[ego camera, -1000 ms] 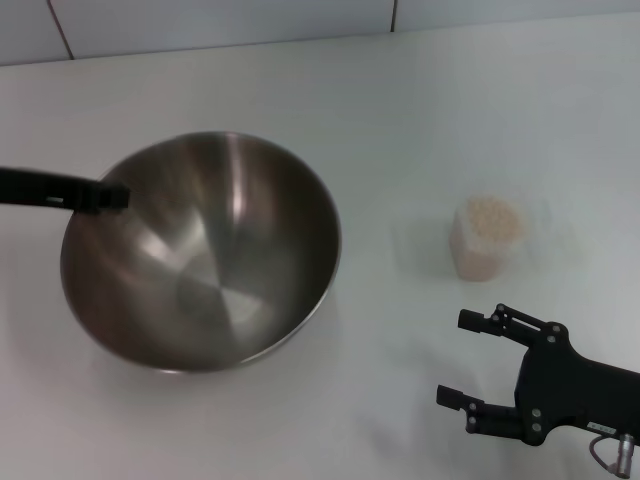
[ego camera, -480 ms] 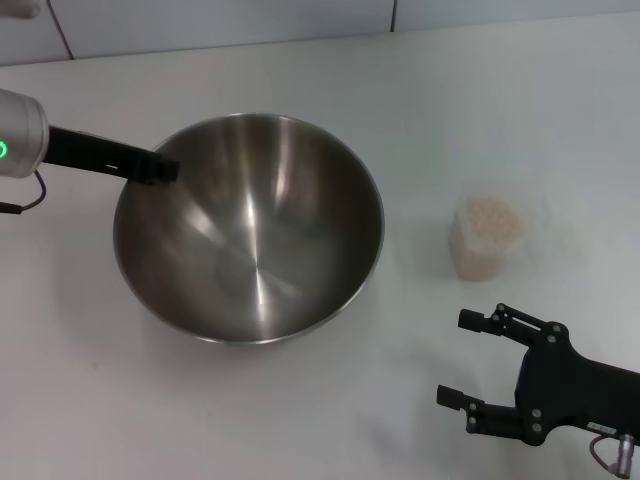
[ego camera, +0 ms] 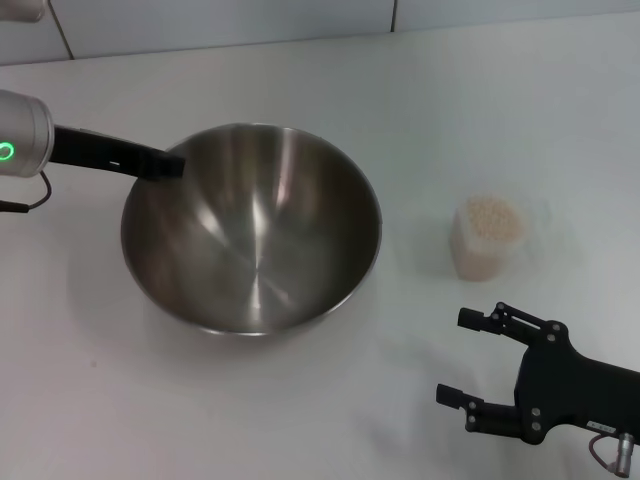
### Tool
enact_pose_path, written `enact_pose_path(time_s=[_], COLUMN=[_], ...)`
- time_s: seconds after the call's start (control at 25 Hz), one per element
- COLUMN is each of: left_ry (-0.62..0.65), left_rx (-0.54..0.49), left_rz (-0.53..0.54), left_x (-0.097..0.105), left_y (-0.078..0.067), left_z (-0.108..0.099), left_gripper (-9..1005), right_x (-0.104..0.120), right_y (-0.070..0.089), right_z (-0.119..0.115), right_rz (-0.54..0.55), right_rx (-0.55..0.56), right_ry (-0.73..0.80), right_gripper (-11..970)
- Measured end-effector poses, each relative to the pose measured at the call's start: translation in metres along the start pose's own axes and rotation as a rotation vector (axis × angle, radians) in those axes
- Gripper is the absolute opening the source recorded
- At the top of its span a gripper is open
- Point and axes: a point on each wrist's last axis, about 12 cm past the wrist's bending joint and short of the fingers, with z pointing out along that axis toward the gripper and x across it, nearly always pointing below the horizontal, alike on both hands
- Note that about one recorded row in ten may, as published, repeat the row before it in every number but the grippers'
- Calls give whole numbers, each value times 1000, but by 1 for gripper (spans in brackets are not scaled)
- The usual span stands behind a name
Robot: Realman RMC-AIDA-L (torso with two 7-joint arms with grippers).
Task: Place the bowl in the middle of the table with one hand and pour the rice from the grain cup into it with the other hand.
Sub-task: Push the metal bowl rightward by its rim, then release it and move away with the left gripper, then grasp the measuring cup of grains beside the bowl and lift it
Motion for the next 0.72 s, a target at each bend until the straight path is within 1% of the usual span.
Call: enact_pose_path(time_s=[0.16,0.24,0.28,0.36,0.4,0.44,0.48,0.52,0.56,0.6,0.72], left_ry=[-16,-36,-58,-100,-100,-137,-137,-212,-212,-272,-272], left_rx=[2,8,10,9,9,11,11,36,36,59,59], left_rz=[30,64,94,149,149,188,188,287,287,379,379], left_x=[-6,-10,-14,-16,-16,-16,-16,-9,-9,2,2], left_y=[-5,-9,-13,-17,-17,-20,-20,-27,-27,-33,-33], left_z=[-1,-6,-12,-25,-25,-35,-35,-57,-57,-74,-74], left_gripper=[129,136,139,214,252,290,327,365,469,573,646], right_x=[0,0,0,0,0,0,0,1,1,1,3], right_y=[0,0,-1,-1,-1,-1,-1,-1,0,1,6], right_z=[0,0,0,-1,-2,-5,-5,-7,-9,-11,-17], right_rz=[0,-1,-1,-2,-1,3,3,9,15,22,36], right_rx=[1,5,10,30,41,66,66,81,100,124,216], right_ry=[-1,-2,-3,-7,-8,-15,-15,-18,-26,-35,-66], right_gripper=[832,831,831,831,831,831,831,831,831,831,831])
